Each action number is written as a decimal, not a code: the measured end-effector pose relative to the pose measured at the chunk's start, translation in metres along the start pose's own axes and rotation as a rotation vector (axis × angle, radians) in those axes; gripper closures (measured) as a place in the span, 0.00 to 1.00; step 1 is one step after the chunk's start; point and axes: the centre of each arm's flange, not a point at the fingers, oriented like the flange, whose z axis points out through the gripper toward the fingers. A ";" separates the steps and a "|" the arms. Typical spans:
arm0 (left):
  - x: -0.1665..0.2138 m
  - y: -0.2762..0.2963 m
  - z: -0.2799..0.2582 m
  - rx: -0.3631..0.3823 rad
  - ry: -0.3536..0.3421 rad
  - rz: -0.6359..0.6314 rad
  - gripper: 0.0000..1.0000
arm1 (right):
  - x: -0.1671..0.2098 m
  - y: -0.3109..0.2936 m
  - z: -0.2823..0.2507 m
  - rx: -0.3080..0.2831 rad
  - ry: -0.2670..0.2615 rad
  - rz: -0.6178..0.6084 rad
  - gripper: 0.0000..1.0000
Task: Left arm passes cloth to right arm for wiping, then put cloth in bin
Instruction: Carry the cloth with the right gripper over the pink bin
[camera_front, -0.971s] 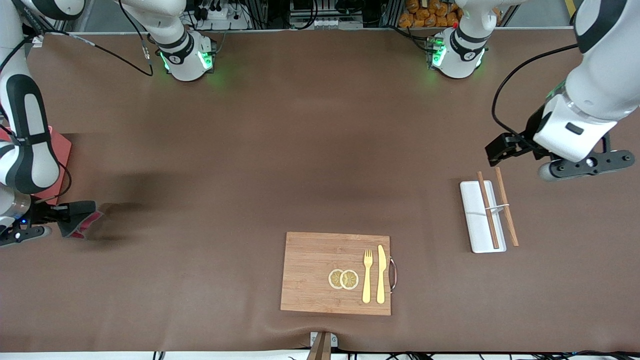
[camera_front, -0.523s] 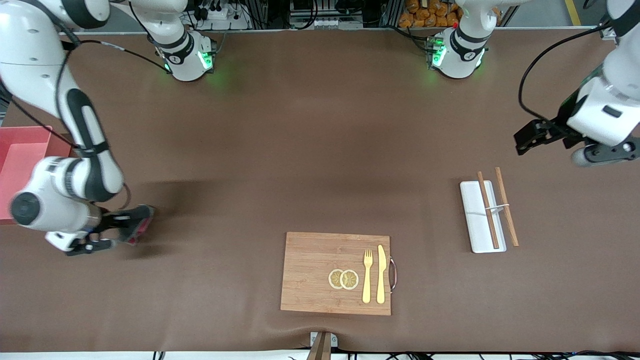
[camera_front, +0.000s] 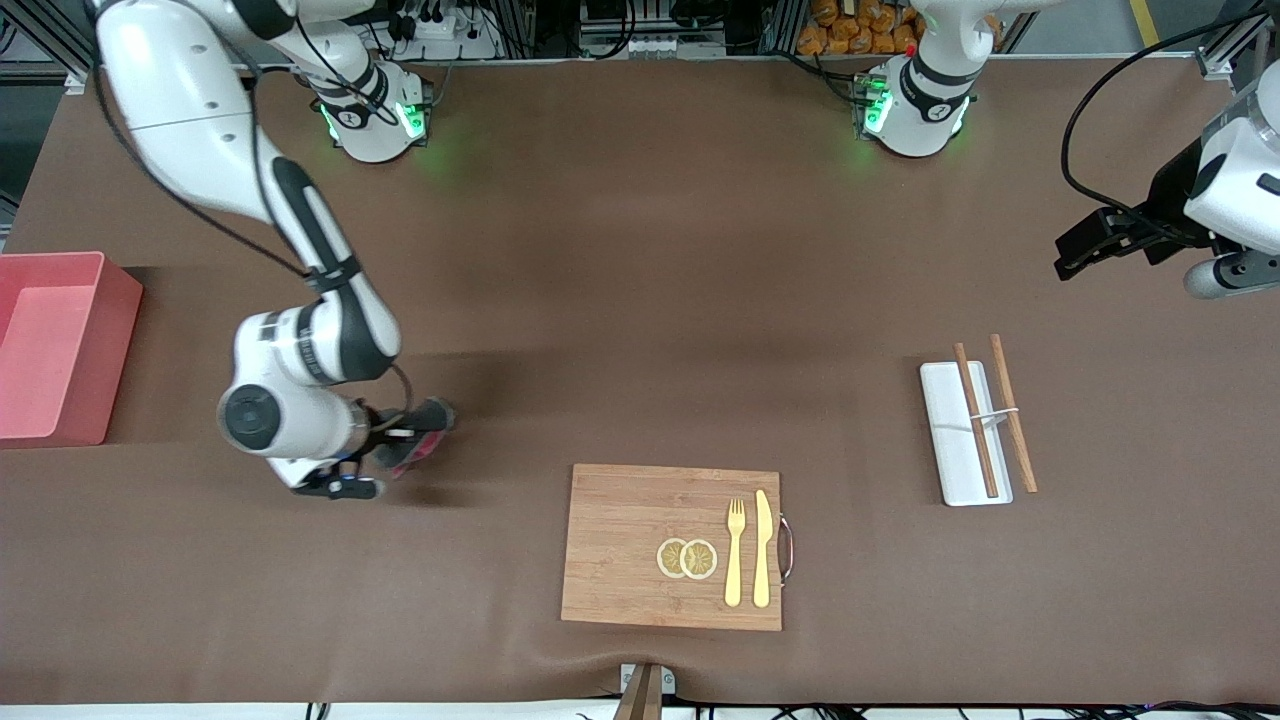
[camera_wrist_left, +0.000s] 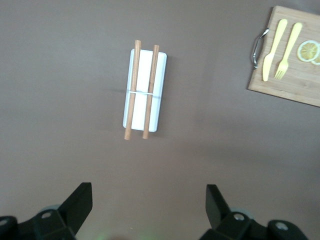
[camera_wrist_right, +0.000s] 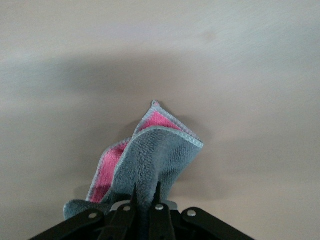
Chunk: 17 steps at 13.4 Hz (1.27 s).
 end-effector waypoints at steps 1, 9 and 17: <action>0.002 -0.008 -0.001 -0.011 -0.002 -0.014 0.00 | -0.010 -0.026 -0.001 0.013 -0.009 0.025 0.93; -0.004 -0.014 -0.007 -0.015 0.005 -0.018 0.00 | -0.014 0.033 -0.098 -0.026 -0.012 -0.054 0.93; -0.009 -0.017 -0.010 0.036 0.025 -0.003 0.00 | -0.001 0.305 -0.190 -0.113 0.011 -0.342 0.93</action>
